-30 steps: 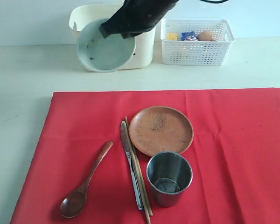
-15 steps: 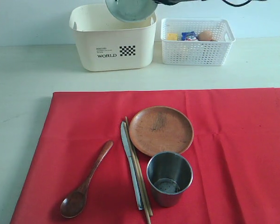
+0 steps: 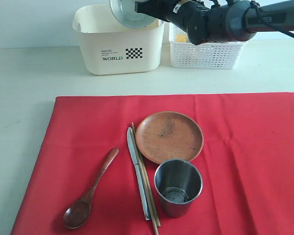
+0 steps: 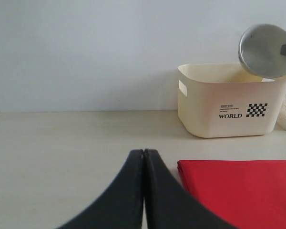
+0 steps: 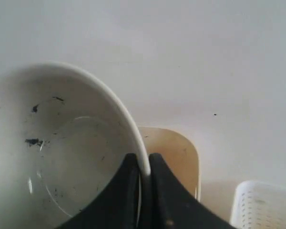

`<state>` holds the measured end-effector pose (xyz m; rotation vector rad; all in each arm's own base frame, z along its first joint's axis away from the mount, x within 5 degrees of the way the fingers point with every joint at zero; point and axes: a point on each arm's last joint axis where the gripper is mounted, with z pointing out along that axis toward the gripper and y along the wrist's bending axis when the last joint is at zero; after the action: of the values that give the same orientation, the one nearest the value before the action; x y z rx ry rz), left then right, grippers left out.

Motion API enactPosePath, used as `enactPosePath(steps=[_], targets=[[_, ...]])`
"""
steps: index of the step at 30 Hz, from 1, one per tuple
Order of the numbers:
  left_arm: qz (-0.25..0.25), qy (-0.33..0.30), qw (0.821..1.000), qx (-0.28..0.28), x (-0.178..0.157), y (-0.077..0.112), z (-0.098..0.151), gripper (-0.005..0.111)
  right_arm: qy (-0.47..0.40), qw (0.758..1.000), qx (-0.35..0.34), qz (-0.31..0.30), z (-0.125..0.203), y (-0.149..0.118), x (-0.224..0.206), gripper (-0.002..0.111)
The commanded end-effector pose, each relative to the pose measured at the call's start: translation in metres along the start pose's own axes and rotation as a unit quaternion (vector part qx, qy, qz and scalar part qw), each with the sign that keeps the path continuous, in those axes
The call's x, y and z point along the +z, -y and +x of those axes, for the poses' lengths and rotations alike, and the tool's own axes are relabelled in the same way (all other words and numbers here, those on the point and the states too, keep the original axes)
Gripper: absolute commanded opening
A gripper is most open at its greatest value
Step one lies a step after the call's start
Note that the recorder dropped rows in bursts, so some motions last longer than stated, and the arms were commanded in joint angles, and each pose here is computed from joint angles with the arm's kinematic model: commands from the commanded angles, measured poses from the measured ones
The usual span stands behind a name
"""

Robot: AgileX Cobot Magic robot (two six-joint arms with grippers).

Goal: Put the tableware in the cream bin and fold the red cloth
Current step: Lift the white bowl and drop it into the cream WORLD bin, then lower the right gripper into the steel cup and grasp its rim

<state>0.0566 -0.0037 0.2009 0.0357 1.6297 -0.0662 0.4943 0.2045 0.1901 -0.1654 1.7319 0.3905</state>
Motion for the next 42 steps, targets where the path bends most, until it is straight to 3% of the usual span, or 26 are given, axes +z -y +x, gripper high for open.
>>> enactPosePath(steps=[1, 3, 6, 9, 13, 17, 20, 25, 27, 36, 42], targets=[[0.005, 0.003, 1.0, -0.007, 0.0, 0.001, 0.001, 0.001, 0.02, 1.0, 0.012, 0.004, -0.006, 0.002, -0.001, 0.025], [0.005, 0.003, 1.0, -0.007, 0.0, 0.001, 0.001, 0.001, 0.019, 1.0, 0.011, 0.003, -0.006, 0.002, -0.001, 0.039], [0.005, 0.003, 1.0, -0.007, 0.0, 0.001, 0.001, 0.001, 0.019, 1.0, 0.006, 0.001, -0.006, 0.001, -0.001, 0.05], [0.005, 0.003, 1.0, -0.007, 0.0, 0.001, 0.001, 0.001, 0.017, 1.0, -0.004, -0.003, -0.007, 0.0, -0.001, 0.055], [0.005, 0.003, 1.0, -0.007, 0.0, 0.001, 0.001, 0.001, -0.063, 0.998, -0.001, 0.002, -0.025, -0.003, -0.015, 0.056], [0.005, 0.003, 1.0, -0.007, 0.0, 0.001, 0.001, 0.001, -0.135, 0.99, -0.047, 0.001, -0.054, -0.005, -0.038, 0.056], [0.005, 0.003, 1.0, -0.007, 0.0, 0.001, 0.001, 0.001, -0.198, 0.975, -0.096, -0.002, -0.072, -0.008, -0.061, 0.048], [0.005, 0.003, 1.0, -0.007, 0.0, 0.001, 0.001, 0.001, -0.28, 0.953, -0.114, 0.005, -0.104, -0.011, -0.107, 0.008], [0.005, 0.003, 1.0, -0.007, 0.0, 0.001, 0.001, 0.001, -0.29, 0.951, -0.111, 0.006, -0.114, -0.012, -0.127, 0.0], [0.005, 0.003, 1.0, -0.007, 0.0, 0.001, 0.001, 0.001, -0.321, 0.94, -0.115, 0.007, -0.122, -0.013, -0.182, 0.0], [0.005, 0.003, 1.0, -0.007, 0.0, 0.001, 0.001, 0.001, -0.416, 0.9, -0.131, 0.004, -0.111, -0.01, -0.205, 0.0]])
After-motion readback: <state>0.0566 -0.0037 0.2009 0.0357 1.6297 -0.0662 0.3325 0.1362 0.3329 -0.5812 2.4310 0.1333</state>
